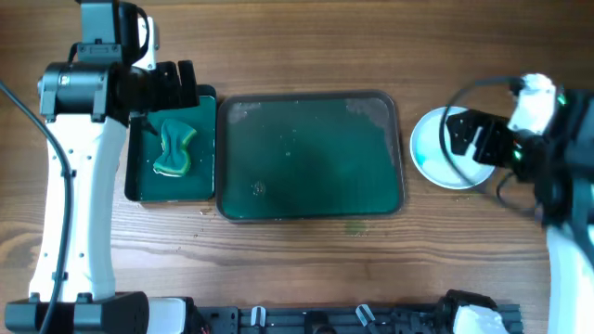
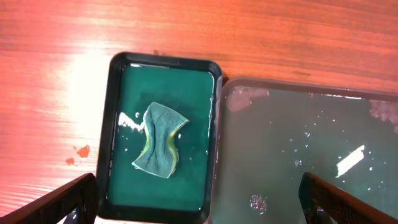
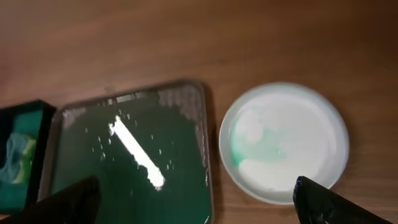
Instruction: Clean dirty plates on tray and stack at the side
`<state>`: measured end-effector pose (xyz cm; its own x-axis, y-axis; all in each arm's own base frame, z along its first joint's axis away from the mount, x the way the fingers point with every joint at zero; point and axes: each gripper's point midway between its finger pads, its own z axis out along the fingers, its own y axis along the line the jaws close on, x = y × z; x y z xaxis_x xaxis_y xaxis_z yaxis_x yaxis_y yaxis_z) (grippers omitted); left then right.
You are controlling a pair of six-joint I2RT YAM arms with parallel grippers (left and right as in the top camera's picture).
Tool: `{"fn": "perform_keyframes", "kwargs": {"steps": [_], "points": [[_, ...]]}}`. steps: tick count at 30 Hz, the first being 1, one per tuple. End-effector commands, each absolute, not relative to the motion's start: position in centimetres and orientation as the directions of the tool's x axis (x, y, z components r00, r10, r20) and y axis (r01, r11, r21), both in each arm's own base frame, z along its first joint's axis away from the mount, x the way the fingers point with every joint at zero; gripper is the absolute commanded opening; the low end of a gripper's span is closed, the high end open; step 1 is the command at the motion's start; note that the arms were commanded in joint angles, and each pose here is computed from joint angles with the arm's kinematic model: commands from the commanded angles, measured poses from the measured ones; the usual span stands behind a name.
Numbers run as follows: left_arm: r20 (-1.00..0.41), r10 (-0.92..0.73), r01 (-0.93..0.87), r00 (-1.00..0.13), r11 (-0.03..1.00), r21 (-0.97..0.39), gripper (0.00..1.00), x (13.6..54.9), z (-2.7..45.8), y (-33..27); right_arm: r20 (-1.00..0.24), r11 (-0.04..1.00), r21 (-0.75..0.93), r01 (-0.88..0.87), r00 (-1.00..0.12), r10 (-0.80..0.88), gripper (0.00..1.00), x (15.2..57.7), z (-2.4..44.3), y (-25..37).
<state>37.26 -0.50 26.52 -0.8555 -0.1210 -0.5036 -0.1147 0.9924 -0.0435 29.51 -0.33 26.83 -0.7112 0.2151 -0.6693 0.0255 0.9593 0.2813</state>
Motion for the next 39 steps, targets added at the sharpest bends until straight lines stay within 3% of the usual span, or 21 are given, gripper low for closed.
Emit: {"fn": "perform_keyframes", "kwargs": {"steps": [1, 5, 9, 19, 26, 34, 39], "points": [[-0.483, -0.141, -0.127, -0.864, 0.99, -0.061, 1.0, 37.5, 25.8, -0.7, -0.8, 0.984, 0.179, -0.013, -0.584, 0.138, 1.0, 27.0, 31.5, -0.6], [-0.483, -0.141, -0.127, -0.865, 0.99, -0.061, 1.0, 37.5, 25.7, -0.7, -0.885, 0.989, 0.143, -0.027, -0.45, 0.116, 1.0, 23.6, 35.1, -0.1], [-0.483, -0.141, -0.127, -0.865, 0.99, -0.061, 1.0, 37.5, 25.7, -0.7, -0.914, 0.991, 0.13, -0.036, -0.392, 0.106, 1.0, 21.5, 36.4, 0.3], [-0.483, -0.141, -0.127, -0.865, 0.99, -0.061, 1.0, 37.5, 25.7, -0.7, -0.872, 0.989, 0.147, -0.024, -0.474, 0.118, 1.0, 20.4, 34.4, 0.5], [-0.483, -0.141, -0.127, -0.865, 0.99, -0.061, 1.0, 37.5, 25.7, -0.7, -0.885, 0.989, 0.149, -0.026, -0.449, 0.121, 1.0, 21.0, 35.0, 0.4], [-0.483, -0.141, -0.127, -0.865, 0.99, -0.061, 1.0, 37.5, 25.7, -0.7, -0.96, 0.991, 0.111, -0.076, -0.266, 0.087, 1.0, 22.7, 35.0, 0.7], [-0.483, -0.141, -0.127, -0.865, 0.99, -0.061, 1.0, 37.5, 25.7, -0.7, -0.988, 0.985, 0.079, -0.156, -0.141, 0.056, 1.0, 23.3, 31.5, 2.3]]}}
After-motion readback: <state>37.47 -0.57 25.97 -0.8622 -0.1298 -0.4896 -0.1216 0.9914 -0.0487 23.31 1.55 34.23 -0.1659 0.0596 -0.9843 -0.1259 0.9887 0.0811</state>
